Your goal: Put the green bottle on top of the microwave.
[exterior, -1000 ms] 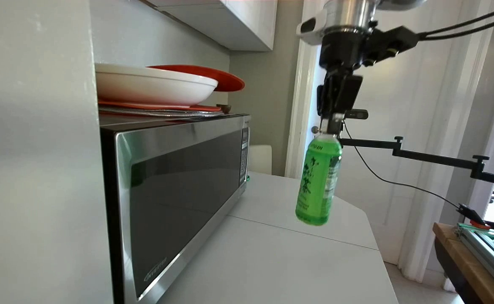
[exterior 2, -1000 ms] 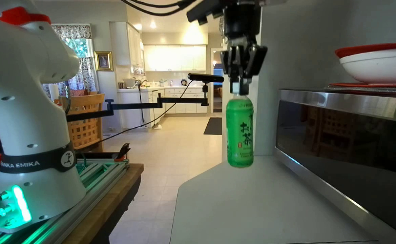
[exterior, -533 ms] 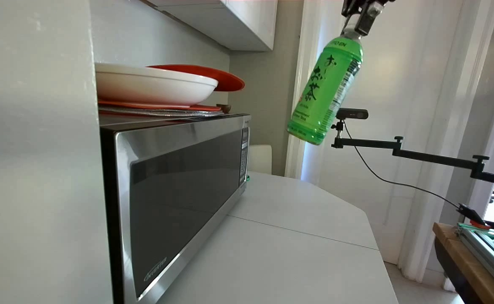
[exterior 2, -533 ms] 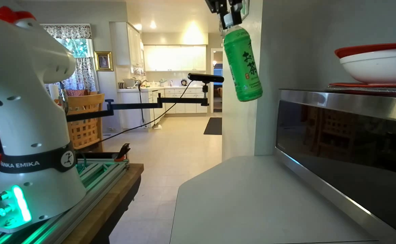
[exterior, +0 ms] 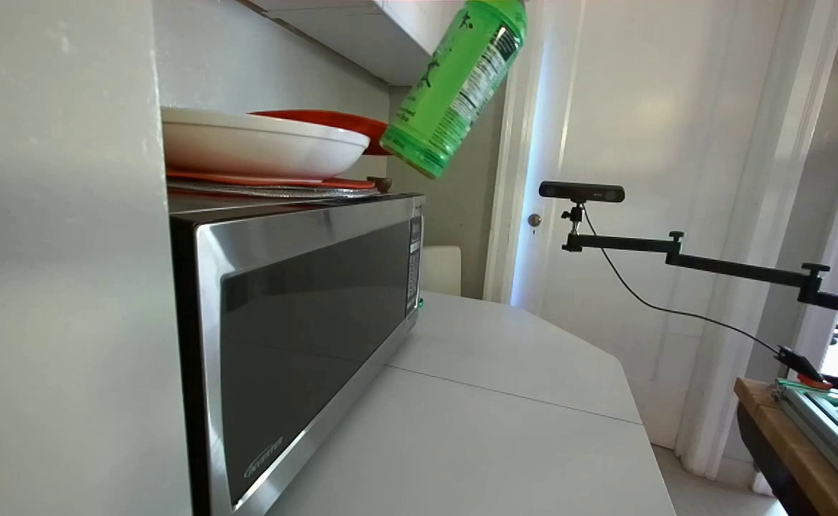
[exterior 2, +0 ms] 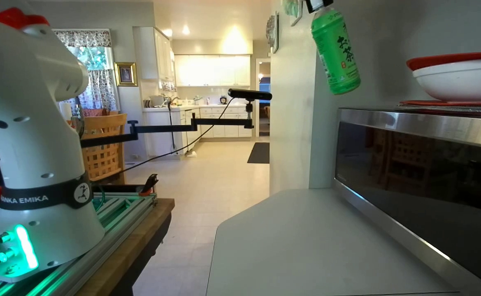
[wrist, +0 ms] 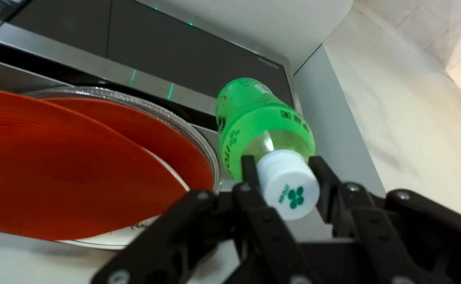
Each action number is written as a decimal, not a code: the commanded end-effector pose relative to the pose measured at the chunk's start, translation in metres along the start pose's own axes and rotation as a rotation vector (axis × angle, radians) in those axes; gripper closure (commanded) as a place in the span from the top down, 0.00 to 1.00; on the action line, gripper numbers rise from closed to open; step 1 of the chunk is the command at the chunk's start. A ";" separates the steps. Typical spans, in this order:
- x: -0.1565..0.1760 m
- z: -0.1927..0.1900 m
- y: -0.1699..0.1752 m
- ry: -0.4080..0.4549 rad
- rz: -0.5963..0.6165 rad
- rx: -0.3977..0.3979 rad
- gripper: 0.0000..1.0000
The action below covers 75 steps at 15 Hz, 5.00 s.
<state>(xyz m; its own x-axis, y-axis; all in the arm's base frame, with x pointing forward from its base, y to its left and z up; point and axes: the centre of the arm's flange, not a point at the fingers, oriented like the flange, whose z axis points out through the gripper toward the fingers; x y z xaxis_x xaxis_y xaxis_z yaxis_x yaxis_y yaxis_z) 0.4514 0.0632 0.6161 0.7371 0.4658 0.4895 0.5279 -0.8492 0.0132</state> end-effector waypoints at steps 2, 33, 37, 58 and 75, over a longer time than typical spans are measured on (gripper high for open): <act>0.051 0.000 0.018 0.032 -0.002 0.052 0.12; 0.184 0.091 0.049 -0.282 0.065 0.035 0.12; 0.184 0.099 0.050 -0.301 0.063 0.023 0.12; 0.186 0.092 0.034 -0.296 0.069 0.019 1.00; -0.041 0.056 0.064 -0.465 0.244 0.035 1.00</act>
<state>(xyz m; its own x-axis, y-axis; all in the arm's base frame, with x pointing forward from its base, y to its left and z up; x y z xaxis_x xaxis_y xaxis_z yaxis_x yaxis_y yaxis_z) 0.5098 0.0219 0.6005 0.9397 0.3409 0.0263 0.3419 -0.9356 -0.0878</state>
